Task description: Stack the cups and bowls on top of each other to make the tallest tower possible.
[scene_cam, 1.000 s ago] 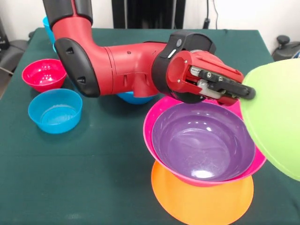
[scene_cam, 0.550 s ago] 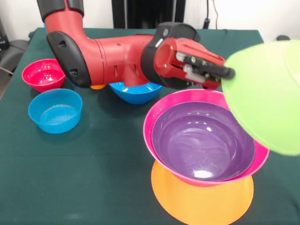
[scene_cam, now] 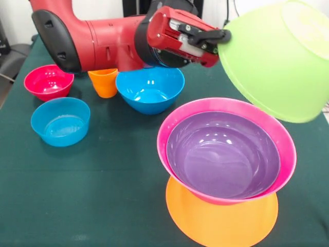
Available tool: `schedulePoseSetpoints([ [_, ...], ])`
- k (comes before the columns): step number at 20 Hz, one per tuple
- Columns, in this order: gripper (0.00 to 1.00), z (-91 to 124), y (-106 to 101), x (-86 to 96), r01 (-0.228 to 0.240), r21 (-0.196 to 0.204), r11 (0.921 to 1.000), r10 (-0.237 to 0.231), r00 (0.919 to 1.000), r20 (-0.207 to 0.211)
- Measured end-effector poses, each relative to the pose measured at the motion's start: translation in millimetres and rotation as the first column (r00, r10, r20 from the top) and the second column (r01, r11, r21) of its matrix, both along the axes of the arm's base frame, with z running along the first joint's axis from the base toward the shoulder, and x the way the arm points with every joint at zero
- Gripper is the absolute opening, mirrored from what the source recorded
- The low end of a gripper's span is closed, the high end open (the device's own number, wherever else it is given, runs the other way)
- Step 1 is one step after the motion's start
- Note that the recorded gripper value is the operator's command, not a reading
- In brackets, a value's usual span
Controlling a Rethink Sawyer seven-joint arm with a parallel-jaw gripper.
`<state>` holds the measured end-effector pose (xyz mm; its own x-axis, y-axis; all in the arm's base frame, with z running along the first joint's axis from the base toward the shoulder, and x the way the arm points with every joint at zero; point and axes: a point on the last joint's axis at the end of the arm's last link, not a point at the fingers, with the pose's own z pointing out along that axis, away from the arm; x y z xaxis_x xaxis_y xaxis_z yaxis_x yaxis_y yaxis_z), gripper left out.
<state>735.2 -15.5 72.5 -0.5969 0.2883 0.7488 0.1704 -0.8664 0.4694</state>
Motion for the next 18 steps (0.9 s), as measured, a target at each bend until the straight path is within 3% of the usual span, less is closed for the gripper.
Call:
schedulePoseSetpoints([
  [8,0.00,-12,-11,-12.7,-0.010,-0.020,0.9997,0.010,0.9998,0.017],
  [18,0.00,-66,-32,-20.3,-0.012,-0.098,0.9952,0.013,0.9999,0.009],
])
